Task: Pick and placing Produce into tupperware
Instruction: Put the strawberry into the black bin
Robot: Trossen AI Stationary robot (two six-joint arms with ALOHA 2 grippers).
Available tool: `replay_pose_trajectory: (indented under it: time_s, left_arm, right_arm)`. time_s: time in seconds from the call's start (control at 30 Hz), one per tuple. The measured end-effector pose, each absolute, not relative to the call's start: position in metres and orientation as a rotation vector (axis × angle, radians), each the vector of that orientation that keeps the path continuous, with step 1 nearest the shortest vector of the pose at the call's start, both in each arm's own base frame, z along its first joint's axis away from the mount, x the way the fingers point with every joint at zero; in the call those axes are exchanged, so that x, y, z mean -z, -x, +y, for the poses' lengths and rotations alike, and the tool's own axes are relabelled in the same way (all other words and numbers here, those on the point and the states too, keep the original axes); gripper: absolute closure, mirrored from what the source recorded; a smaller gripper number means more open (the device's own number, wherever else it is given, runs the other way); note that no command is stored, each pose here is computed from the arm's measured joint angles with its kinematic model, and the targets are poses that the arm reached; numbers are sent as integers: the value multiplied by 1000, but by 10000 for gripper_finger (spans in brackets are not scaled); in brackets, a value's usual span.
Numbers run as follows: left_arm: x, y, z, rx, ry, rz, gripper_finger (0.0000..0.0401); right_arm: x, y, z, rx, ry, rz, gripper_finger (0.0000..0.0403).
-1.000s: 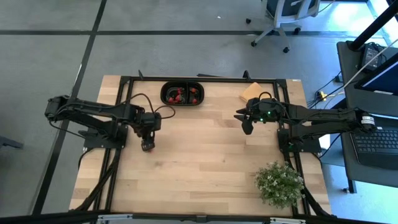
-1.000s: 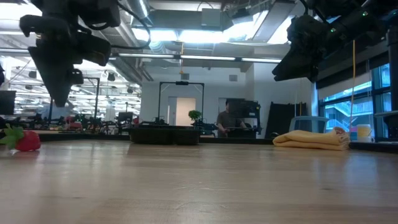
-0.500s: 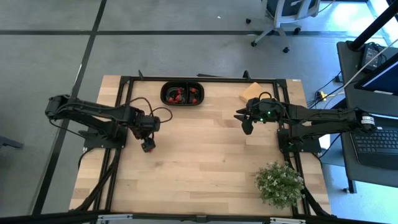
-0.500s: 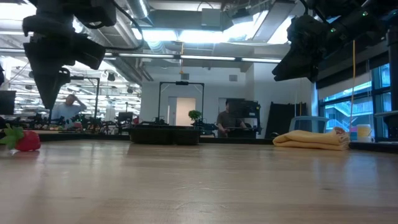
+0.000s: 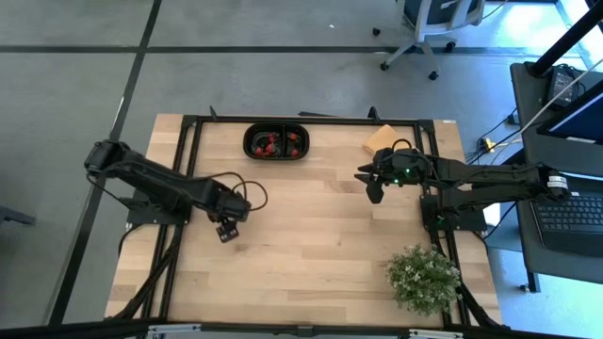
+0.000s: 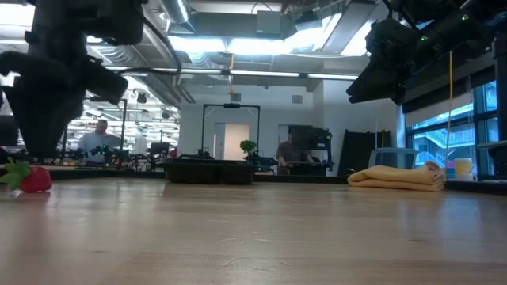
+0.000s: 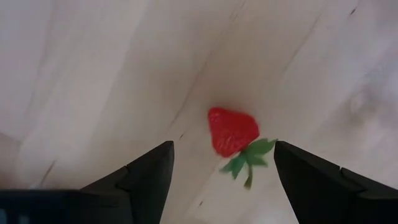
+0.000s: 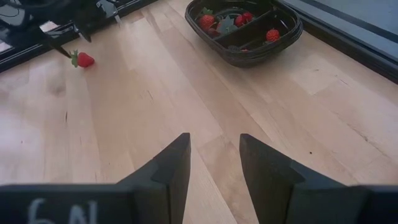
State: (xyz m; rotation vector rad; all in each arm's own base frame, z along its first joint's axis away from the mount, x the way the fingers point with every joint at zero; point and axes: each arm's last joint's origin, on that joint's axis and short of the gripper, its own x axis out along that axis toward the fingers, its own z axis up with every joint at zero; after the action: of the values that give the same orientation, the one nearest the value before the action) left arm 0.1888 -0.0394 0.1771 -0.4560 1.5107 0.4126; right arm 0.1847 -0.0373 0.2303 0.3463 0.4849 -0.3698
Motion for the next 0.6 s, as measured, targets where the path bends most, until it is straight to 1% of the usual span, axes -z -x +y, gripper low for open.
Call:
replay_pose_trajectory:
  time_s: [0.33,0.6]
  left_arm:
    - [-155,-200,-45,-442,439,1588,133]
    - [-143,-209,-48,-413,470,1598,135]
  right_arm:
    - [-230,-185,-37,370,-348,486,262]
    - [-230,-184,-37,370,-347,489,262]
